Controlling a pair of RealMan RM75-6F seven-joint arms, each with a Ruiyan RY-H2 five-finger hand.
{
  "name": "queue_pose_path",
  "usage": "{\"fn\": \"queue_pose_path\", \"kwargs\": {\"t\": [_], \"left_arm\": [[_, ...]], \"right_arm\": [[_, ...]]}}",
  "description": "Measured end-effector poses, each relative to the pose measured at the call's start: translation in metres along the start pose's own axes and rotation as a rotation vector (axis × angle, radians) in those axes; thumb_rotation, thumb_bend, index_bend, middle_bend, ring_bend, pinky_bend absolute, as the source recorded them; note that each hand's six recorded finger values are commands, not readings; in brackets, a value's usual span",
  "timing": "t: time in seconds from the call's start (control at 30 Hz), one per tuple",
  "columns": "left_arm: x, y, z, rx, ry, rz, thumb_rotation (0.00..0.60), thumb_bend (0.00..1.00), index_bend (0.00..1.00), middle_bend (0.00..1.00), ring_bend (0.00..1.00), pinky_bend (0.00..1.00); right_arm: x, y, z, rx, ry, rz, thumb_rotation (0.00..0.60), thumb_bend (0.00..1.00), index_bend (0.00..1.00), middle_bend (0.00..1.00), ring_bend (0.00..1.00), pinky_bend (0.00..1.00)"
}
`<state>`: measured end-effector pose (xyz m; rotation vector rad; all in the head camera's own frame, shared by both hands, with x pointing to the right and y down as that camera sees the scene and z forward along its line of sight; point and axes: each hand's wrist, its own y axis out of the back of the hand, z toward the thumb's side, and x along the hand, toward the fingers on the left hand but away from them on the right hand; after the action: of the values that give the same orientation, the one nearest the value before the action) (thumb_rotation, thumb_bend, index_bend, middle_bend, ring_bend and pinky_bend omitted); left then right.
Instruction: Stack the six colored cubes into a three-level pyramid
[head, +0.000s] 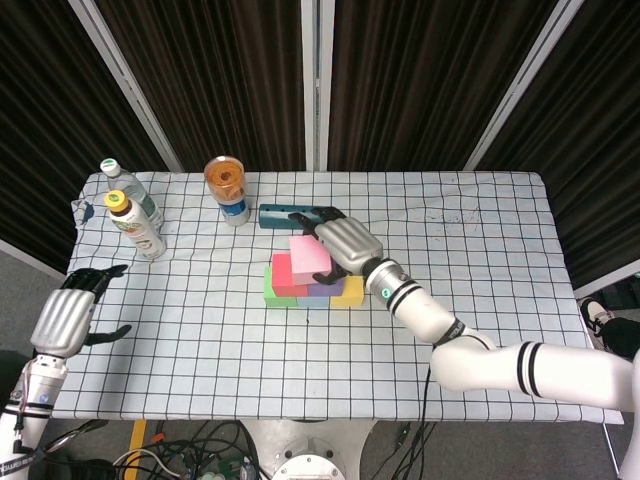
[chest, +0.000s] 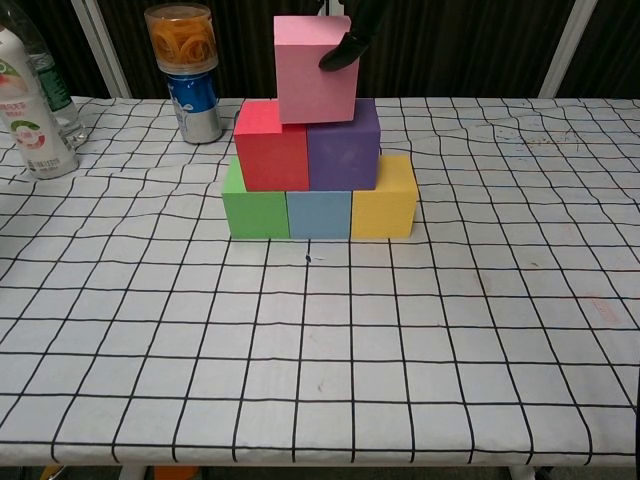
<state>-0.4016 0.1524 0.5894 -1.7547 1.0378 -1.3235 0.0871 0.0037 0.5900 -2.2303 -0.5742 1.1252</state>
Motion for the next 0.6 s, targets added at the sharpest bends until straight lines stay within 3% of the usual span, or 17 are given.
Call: {"fn": "queue_pose_path", "kwargs": {"t": [0.6], "left_arm": [[-0.005,-0.001,-0.005,-0.016,-0.002,-0.001,0.600,0.09,0.17,0.24,0.24,0.18]], "right_arm": [[0.000,-0.011,0.017,0.025,-0.054,-0.015,0.600,0.20,0.00,0.31,0.02,0.00]]}}
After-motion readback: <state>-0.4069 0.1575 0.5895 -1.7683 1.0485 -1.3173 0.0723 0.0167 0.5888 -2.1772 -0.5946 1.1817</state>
